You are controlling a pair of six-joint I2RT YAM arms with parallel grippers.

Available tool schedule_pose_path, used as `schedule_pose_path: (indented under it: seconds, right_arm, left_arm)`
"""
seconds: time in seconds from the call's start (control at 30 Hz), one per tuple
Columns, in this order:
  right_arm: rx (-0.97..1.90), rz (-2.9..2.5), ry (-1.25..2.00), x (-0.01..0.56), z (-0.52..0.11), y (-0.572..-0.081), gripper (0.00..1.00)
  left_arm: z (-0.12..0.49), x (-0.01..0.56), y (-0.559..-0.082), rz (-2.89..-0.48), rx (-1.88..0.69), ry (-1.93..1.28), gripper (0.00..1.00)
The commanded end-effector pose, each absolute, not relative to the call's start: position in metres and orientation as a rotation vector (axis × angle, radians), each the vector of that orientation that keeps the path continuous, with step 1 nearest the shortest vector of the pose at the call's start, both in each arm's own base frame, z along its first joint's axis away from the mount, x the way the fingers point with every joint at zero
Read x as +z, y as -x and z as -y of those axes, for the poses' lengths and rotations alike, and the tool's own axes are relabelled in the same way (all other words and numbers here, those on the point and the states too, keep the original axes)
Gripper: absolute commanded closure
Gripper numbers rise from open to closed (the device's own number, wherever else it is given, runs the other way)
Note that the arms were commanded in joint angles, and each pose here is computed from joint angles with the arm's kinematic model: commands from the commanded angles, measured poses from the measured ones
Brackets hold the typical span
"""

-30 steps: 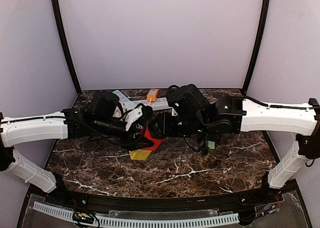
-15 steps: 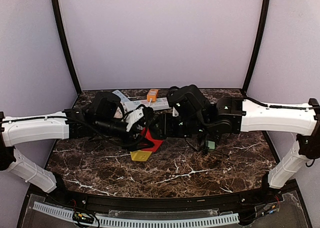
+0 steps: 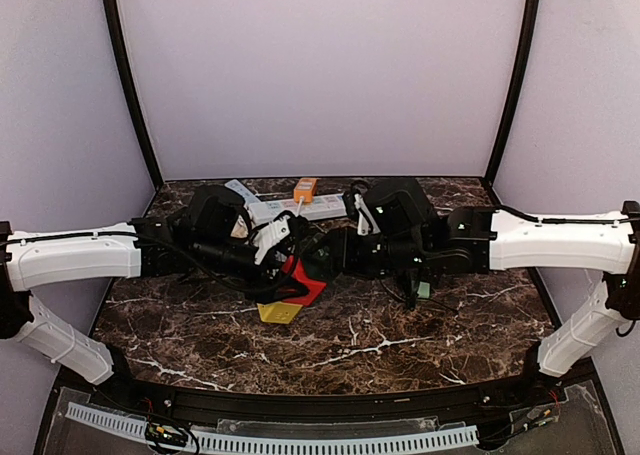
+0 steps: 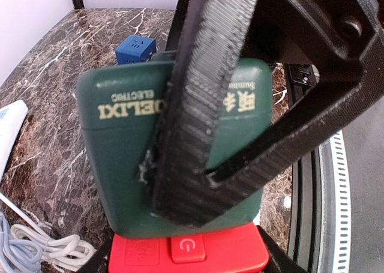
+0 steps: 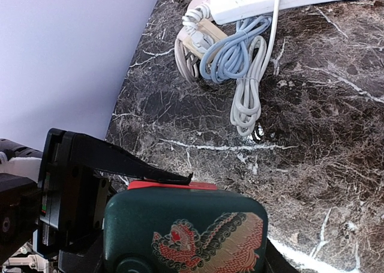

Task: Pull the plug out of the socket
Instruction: Remove the plug from the socket.

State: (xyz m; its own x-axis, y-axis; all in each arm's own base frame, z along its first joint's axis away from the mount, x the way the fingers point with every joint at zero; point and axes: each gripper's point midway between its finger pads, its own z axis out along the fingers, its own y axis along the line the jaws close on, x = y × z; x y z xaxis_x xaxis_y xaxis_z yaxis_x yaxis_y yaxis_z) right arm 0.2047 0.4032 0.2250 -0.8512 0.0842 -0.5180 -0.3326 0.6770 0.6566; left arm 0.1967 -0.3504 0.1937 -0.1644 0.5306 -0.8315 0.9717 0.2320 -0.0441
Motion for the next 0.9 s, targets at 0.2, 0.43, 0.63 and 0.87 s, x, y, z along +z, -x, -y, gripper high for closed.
schedule_pose_path:
  seconds: [0.2, 0.43, 0.63, 0.87]
  right_arm:
    - [0.921, -2.277, 0.188, 0.2649, -0.4007, -0.2162, 1.0]
    - [0.781, -2.286, 0.223, 0.2655, -0.4036, -0.214, 1.0]
    - [0.708, -2.276, 0.251, 0.2691, -0.4039, -0.2124, 1.0]
    - [0.745, -2.279, 0.243, 0.2707, -0.4026, -0.2106, 1.0]
  left_arm:
    - [0.3483, 0.1933, -0.1884, -1.813, -0.807, -1.433, 0.99]
    - [0.3476, 0.1931, -0.1894, -1.815, -0.799, -1.429, 0.99]
    - [0.3476, 0.1922, -0.1909, -1.823, -0.791, -1.425, 0.99]
    - [0.3472, 0.192, -0.1913, -1.822, -0.786, -1.426, 0.99]
